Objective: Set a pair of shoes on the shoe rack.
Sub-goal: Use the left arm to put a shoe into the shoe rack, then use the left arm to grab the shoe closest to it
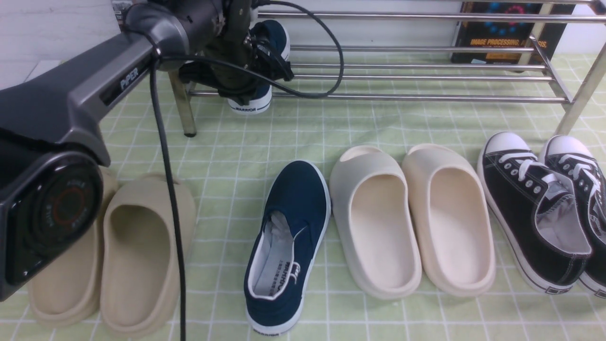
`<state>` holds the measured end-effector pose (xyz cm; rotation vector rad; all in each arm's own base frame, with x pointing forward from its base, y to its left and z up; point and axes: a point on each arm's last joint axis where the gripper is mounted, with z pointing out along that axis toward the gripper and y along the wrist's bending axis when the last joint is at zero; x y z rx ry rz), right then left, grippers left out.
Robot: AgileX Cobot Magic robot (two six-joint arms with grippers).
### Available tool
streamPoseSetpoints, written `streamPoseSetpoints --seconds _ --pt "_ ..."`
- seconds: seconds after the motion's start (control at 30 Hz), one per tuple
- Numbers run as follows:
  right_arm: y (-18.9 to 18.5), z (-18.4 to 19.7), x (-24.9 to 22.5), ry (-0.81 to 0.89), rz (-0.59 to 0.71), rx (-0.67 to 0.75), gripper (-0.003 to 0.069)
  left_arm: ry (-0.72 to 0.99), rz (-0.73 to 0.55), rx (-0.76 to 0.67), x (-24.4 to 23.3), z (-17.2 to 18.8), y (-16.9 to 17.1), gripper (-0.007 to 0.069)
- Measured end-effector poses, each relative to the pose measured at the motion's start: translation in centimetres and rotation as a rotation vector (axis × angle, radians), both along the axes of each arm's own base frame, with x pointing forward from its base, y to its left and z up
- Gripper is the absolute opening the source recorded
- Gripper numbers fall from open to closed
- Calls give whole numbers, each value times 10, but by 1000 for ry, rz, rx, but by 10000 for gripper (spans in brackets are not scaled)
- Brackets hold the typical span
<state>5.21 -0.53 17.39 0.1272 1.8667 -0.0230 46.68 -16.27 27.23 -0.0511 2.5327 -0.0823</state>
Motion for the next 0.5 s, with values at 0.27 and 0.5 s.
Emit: streamPoseSetpoints --seconds 0.27,0.5 --pt "0 0 0 0 0 0 239 28 19 11 -11 22 5 144" --pt "0 0 0 0 0 0 239 2 -20 40 -48 96 20 353"
